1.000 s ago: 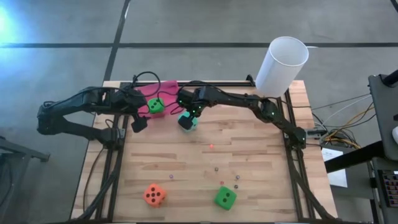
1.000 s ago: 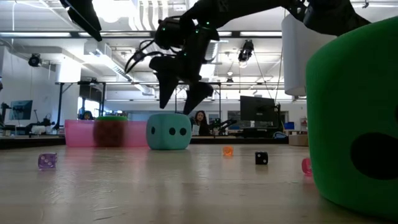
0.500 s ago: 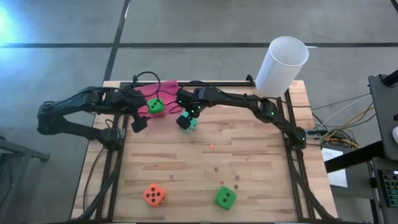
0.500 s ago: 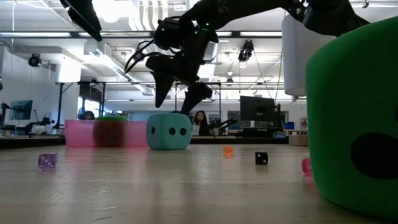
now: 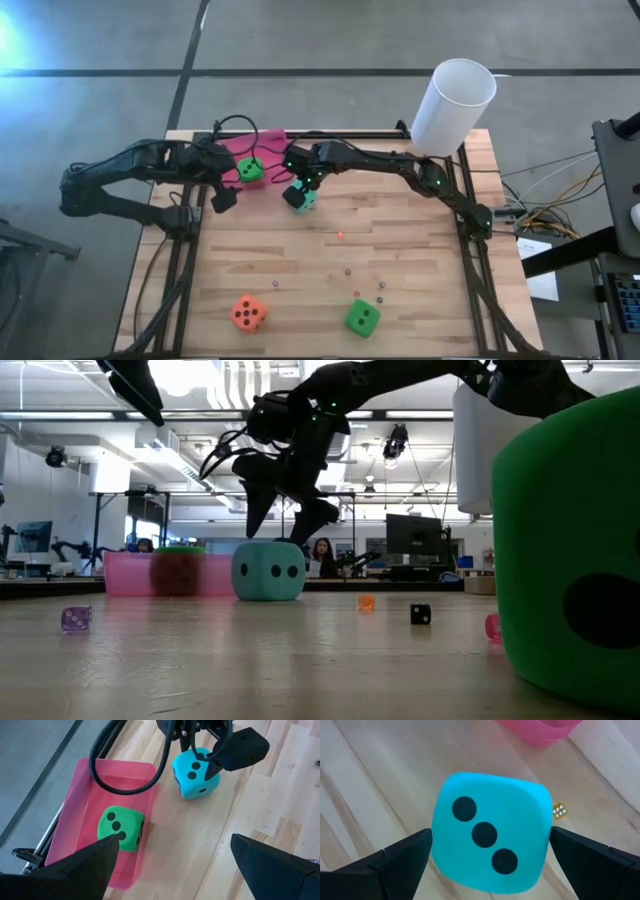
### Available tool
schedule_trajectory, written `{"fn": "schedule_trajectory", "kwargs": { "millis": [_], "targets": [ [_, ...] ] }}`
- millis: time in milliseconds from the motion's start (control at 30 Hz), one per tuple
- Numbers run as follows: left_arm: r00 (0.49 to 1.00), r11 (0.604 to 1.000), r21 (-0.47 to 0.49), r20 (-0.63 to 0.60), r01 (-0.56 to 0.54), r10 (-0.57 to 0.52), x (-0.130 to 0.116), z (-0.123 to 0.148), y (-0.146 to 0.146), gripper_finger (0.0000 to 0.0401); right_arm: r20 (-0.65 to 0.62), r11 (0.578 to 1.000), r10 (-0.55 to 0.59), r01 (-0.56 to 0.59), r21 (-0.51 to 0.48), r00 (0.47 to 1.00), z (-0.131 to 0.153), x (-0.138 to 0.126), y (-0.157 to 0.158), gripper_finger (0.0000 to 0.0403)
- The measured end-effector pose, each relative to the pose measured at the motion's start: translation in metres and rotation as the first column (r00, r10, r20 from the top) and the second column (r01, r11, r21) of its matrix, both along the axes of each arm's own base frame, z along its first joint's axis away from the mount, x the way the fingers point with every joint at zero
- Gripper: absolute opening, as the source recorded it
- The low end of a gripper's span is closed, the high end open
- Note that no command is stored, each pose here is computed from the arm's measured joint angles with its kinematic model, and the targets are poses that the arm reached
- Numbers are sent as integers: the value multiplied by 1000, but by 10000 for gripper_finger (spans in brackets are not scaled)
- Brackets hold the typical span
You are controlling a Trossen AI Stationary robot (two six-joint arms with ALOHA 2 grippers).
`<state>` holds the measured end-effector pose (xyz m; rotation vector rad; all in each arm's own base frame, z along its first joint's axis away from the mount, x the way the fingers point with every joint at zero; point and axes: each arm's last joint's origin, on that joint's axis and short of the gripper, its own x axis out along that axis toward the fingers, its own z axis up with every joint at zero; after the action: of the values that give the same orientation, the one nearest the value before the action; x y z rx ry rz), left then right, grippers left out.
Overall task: Pick & Place Dice
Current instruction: Put the big blue dice into the red bin
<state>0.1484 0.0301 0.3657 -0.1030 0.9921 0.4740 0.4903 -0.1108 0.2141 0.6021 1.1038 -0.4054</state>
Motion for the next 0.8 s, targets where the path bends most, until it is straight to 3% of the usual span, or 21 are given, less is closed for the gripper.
{"fn": "schedule_trajectory", "kwargs": {
  "millis": [600,800],
  "targets": [
    [1000,1000,-1,1,-2,2,0,0,0,389,-5,999,26,-26,31,1000,-8,0,2,400],
    [1000,1000,-1,1,-2,2,0,0,0,386,-13,989,139,-138,44,990,-9,-3,3,400]
  ]
}}
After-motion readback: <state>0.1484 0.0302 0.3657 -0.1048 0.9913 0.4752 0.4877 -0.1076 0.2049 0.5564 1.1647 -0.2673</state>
